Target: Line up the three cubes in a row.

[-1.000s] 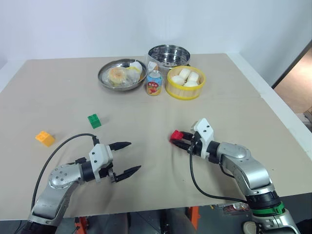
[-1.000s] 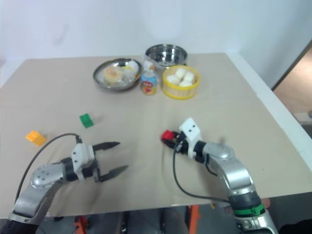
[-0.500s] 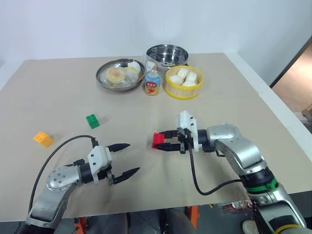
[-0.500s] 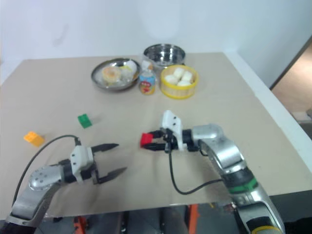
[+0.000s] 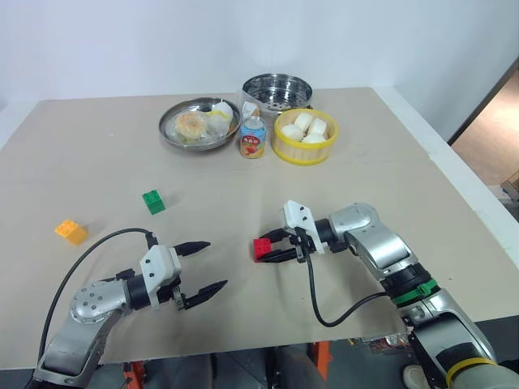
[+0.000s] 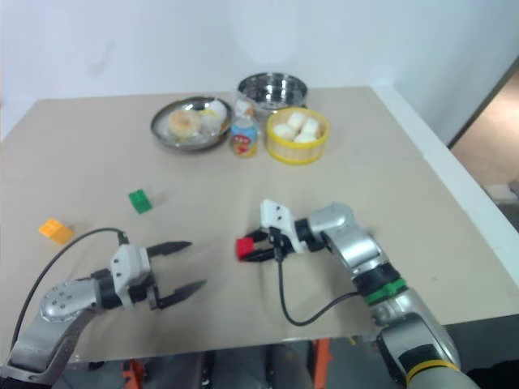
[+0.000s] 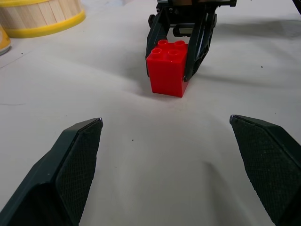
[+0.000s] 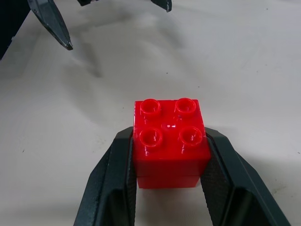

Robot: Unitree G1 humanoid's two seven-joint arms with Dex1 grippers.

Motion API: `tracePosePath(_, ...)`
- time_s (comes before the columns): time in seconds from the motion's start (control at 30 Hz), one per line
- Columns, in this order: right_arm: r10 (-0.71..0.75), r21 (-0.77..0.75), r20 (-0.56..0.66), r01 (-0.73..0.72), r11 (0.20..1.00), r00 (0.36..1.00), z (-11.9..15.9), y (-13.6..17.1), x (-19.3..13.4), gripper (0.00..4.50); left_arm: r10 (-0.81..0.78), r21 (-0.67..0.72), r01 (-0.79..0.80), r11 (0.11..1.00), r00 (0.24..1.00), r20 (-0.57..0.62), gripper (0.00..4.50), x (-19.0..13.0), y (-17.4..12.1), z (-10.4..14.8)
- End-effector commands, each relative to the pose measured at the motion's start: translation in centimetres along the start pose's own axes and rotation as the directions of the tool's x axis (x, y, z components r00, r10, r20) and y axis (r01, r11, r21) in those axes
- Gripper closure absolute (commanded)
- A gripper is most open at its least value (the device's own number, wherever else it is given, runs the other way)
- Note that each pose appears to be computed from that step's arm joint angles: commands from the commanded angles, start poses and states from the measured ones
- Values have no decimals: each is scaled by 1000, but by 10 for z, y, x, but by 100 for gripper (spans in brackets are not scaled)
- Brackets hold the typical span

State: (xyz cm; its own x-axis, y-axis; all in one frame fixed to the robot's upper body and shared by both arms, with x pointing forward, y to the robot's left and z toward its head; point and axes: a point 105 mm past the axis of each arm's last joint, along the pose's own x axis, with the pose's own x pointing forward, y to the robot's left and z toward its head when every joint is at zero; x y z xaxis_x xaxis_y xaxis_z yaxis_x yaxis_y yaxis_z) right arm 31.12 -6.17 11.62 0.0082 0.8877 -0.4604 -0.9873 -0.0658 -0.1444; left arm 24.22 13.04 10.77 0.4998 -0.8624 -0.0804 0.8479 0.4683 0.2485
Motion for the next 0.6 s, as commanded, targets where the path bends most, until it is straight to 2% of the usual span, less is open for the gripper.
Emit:
tracePosePath(0.03, -8, -7, 12, 8, 1000, 1000, 11, -5, 0, 188, 11, 38, -11, 999, 1000, 18, 0, -2, 1, 10)
tracePosePath(0.2, -22, 7, 53, 21, 1000, 998, 22, -4, -4, 11, 22, 39, -22, 999, 1000, 12, 0, -4, 1, 10)
tracePosePath(0.4, -63, 17, 148, 61, 998, 987, 54, 2, -21, 5, 118, 17, -118, 993, 993, 5, 0, -12, 13, 10)
tracePosePath(0.5, -100, 23, 238, 97, 995, 966, 78, 3, -31, 5, 264, -32, -264, 964, 965, 0, 0, -21, 33, 9)
tracePosePath(0.6, -149, 34, 339, 146, 989, 929, 98, 3, -34, 5, 446, -62, -445, 893, 895, -7, 0, -33, 61, 8)
